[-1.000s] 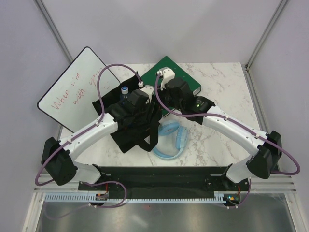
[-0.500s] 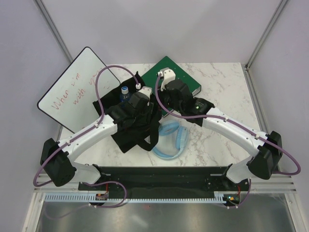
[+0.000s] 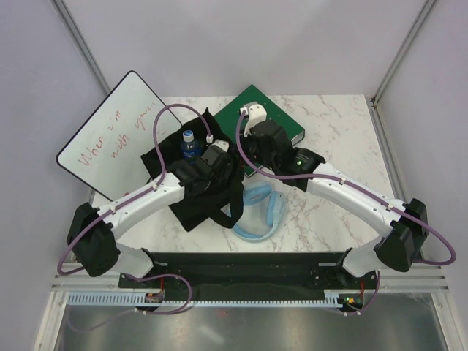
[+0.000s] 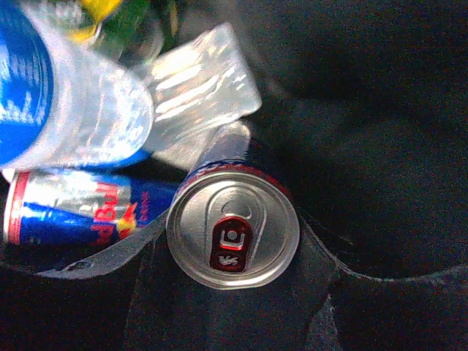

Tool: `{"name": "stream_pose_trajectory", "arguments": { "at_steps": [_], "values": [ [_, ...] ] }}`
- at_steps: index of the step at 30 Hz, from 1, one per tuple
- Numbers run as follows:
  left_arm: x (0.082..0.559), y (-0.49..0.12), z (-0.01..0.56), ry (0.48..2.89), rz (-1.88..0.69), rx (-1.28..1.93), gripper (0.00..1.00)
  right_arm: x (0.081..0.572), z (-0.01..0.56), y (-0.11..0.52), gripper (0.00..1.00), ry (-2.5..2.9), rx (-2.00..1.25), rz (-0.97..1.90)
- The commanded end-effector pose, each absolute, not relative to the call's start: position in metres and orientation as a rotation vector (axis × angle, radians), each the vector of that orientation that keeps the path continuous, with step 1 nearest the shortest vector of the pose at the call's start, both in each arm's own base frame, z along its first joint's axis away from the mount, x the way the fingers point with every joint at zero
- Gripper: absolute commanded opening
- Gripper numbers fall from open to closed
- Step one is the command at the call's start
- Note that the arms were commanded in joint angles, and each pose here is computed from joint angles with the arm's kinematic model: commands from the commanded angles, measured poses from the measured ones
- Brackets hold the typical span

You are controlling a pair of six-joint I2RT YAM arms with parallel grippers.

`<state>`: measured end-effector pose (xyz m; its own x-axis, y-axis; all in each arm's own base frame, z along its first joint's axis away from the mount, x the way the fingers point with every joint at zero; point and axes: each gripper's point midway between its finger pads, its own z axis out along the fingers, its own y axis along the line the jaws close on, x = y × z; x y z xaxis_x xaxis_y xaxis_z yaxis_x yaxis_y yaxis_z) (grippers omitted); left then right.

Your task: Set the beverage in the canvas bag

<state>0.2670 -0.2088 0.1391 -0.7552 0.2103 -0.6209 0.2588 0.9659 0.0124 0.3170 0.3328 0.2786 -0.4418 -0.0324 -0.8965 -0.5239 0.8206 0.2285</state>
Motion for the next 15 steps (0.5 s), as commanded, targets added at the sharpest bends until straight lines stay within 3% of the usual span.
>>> {"name": "stream_pose_trajectory", "arguments": {
  "at_steps": [1, 15],
  "values": [
    [0.26, -0.205, 0.13, 2.485, -0.091, 0.247, 0.02, 0.323, 0.321, 0.333, 0.0, 1.838, -0.348, 0.644],
    [0.258, -0.199, 0.102, 2.549, -0.007, 0.226, 0.08, 0.322, 0.318, 0.333, 0.0, 1.834, -0.355, 0.651]
  ]
}}
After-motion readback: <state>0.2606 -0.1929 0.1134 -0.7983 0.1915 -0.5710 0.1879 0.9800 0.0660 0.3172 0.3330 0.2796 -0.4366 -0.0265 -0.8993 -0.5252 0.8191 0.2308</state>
